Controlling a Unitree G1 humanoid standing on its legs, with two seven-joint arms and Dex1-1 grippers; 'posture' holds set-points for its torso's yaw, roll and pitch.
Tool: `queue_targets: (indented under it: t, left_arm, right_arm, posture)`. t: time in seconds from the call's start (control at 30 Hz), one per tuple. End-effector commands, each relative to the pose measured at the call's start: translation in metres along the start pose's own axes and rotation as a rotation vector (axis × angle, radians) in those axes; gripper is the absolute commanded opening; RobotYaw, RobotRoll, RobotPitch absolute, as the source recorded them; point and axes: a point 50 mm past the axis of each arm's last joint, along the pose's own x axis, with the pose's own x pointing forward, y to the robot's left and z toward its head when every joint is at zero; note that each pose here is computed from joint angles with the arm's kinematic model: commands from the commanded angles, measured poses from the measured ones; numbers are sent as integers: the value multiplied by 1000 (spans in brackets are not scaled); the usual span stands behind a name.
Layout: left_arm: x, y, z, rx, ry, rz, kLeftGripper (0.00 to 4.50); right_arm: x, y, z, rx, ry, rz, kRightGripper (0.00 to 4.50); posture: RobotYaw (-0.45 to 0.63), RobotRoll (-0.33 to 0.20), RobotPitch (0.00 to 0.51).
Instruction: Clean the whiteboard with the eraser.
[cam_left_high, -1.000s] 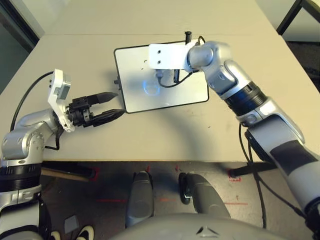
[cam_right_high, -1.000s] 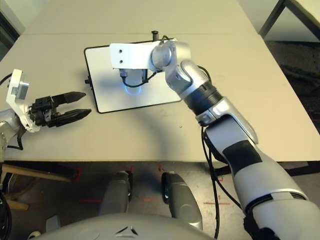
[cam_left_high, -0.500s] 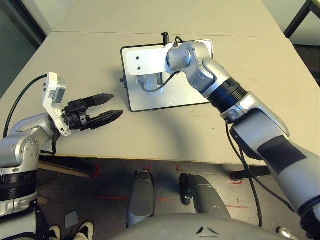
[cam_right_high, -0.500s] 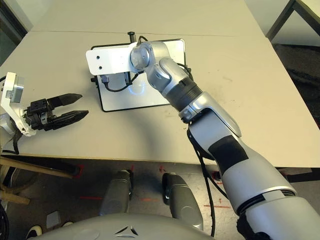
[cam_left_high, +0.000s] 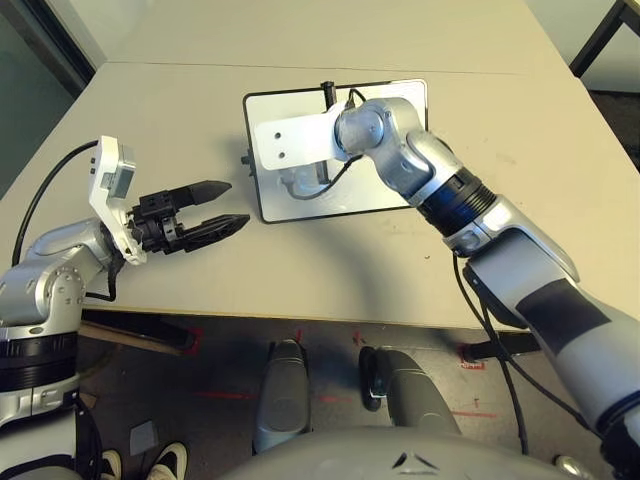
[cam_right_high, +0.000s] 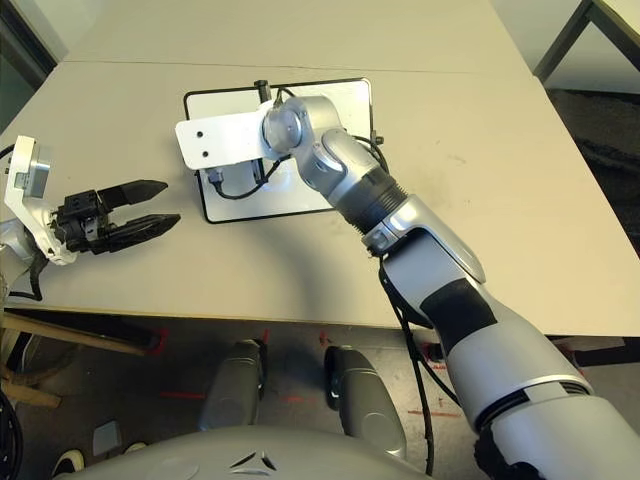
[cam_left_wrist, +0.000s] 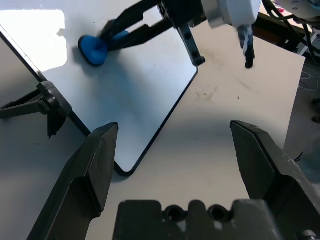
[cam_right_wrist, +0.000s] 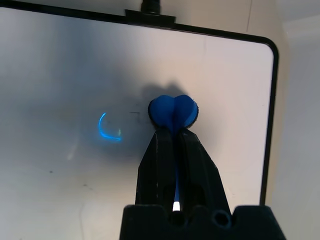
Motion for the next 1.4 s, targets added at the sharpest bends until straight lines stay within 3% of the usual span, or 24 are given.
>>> queue_targets:
  t: [0.03, 0.13, 0.23, 0.3, 0.4, 0.47, 0.57, 0.63, 0.8, 0.87, 0.93, 1.13, 1.3, 1.4]
  left_arm:
    - [0, 1, -2, -4, 15, -11, 4500]
    - [0, 2, -2, -2, 16, -12, 4500]
    - [4, 4, 0, 4, 14, -19, 4500]
    - [5, 6, 0, 7, 14, -22, 4500]
    - [8, 9, 2, 19, 13, -31, 4500]
    - [10, 11, 3, 23, 13, -35, 4500]
    - [11, 14, 4, 29, 8, -41, 4500]
    - [12, 16, 5, 32, 8, -42, 4500]
    - [14, 18, 4, 33, 4, -50, 4500]
    - [16, 18, 4, 36, 2, -53, 4500]
    - [17, 20, 4, 41, -1, -51, 4500]
    - [18, 21, 5, 47, -4, -50, 4500]
    - [16, 21, 6, 50, -6, -48, 4500]
    - [14, 20, 7, 52, -8, -41, 4500]
  right_arm:
    - [5, 14, -13, 29, 44, 57, 14]
    - [-1, 8, -16, 64, 39, 27, 14]
    - [-20, -5, -13, 329, -91, -19, 14]
    - [-32, -13, -14, 428, -134, -50, 14]
    - [-70, -43, -34, 717, -219, -266, 14]
    - [-84, -53, -42, 807, -242, -363, 14]
    - [-133, -65, -88, 1077, -125, -634, 14]
    - [-152, -60, -108, 1211, -76, -678, 14]
    - [-179, -15, -161, 1453, 38, -727, 14]
    - [-182, 1, -172, 1520, 98, -760, 14]
    - [-175, 33, -183, 1615, 206, -748, 14]
    - [-147, 87, -186, 1736, 337, -644, 14]
    - [-133, 100, -183, 1733, 376, -576, 14]
    - [-130, 98, -181, 1751, 367, -555, 794]
  posture:
    - [336, 0, 143]
    - [333, 0, 142]
    - [314, 0, 137]
    - [298, 0, 133]
    - [283, 0, 127]
    - [283, 0, 127]
    - [269, 0, 122]
    - [263, 0, 122]
    - [241, 0, 121]
    - [234, 0, 119]
    - [228, 0, 118]
    - [235, 0, 114]
    - [250, 0, 109]
    - [256, 0, 109]
